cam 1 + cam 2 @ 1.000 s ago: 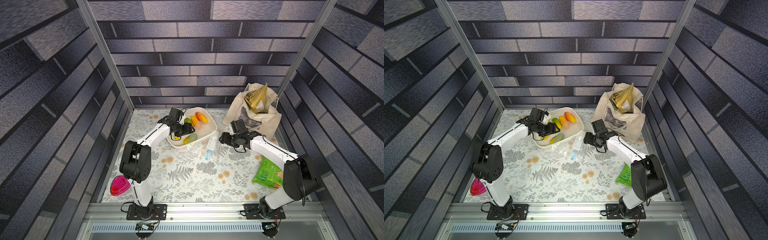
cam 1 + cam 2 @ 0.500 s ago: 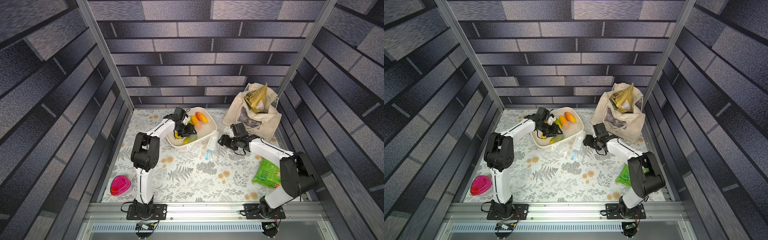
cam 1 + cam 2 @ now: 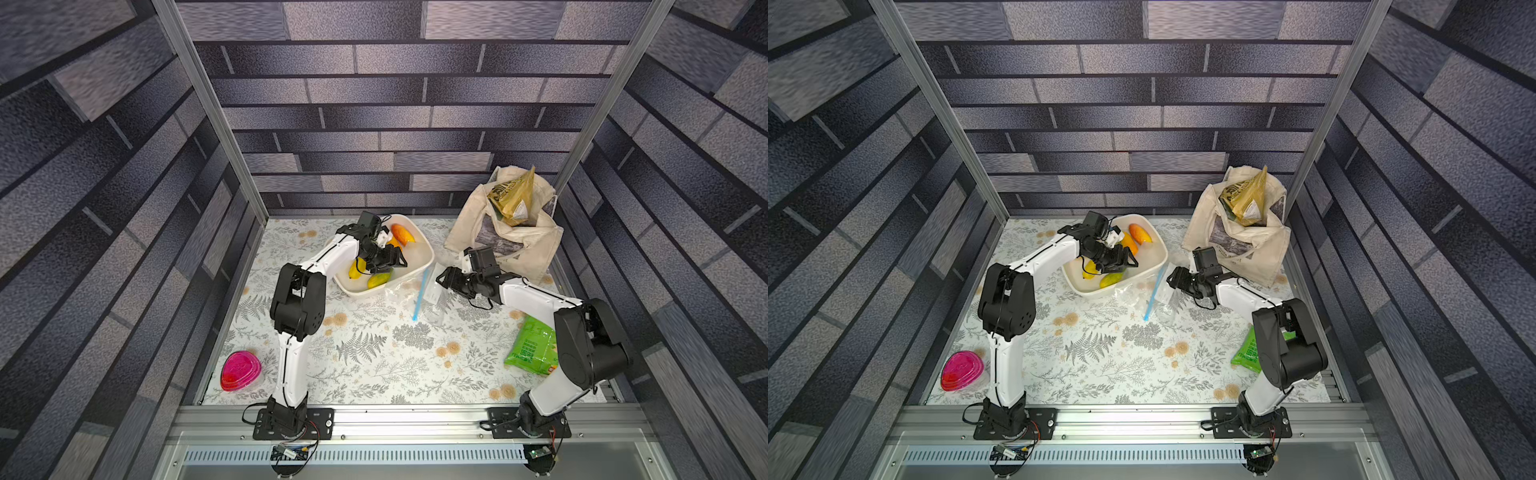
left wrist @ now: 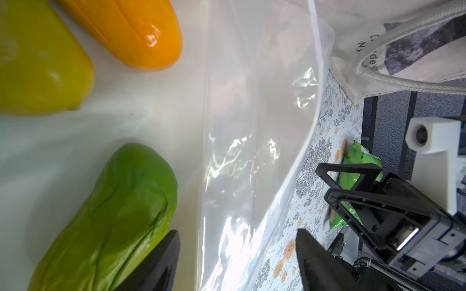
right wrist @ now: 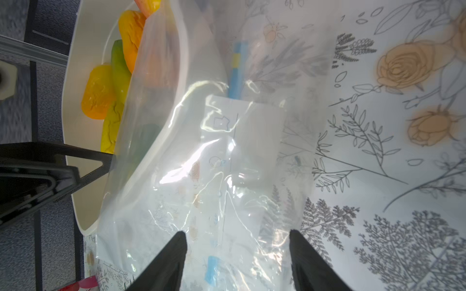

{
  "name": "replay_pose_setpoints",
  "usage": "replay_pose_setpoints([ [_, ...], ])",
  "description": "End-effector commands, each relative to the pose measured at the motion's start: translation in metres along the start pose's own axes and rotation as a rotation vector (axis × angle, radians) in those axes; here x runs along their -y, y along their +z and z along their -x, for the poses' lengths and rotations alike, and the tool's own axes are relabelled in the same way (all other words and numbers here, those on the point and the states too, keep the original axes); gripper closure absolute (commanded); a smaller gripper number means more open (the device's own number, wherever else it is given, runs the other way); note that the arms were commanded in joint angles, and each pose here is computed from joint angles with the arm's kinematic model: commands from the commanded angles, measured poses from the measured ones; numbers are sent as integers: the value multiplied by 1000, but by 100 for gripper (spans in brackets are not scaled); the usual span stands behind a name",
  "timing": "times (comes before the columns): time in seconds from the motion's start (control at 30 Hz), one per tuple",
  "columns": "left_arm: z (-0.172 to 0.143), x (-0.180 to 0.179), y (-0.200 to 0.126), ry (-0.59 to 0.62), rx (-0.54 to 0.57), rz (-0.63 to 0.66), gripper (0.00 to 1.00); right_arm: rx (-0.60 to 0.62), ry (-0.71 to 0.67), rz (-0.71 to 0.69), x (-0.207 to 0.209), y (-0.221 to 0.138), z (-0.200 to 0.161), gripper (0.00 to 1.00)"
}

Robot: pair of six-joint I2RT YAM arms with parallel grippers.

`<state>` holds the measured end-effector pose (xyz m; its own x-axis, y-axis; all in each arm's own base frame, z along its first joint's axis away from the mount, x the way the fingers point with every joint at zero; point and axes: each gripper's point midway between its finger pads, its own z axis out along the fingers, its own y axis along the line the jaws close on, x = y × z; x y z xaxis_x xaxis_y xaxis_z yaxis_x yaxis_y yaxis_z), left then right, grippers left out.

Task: Place the mango in a zip-top bag and seal the zipper
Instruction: Pick up the zipper food storage bag at the center of the board.

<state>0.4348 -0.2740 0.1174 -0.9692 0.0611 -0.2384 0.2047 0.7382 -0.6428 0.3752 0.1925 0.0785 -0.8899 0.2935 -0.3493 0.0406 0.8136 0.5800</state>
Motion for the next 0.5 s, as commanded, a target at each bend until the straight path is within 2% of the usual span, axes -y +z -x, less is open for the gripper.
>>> replay_pose_setpoints([
  [0.0, -1, -6, 10, -16, -31, 21, 24, -9, 22, -32, 9, 14, 5, 34],
  [0.1, 3, -7, 15, -23, -43, 15, 24, -9, 30, -27, 11, 21, 5, 34],
  [0.2, 5, -8, 22, -28, -60, 11, 32, -15, 41, -17, 12, 26, 4, 34],
  [0.47, 12, 24, 14, -7, -43, -91, 89, -9, 18, 42, 0, 23, 6, 34],
])
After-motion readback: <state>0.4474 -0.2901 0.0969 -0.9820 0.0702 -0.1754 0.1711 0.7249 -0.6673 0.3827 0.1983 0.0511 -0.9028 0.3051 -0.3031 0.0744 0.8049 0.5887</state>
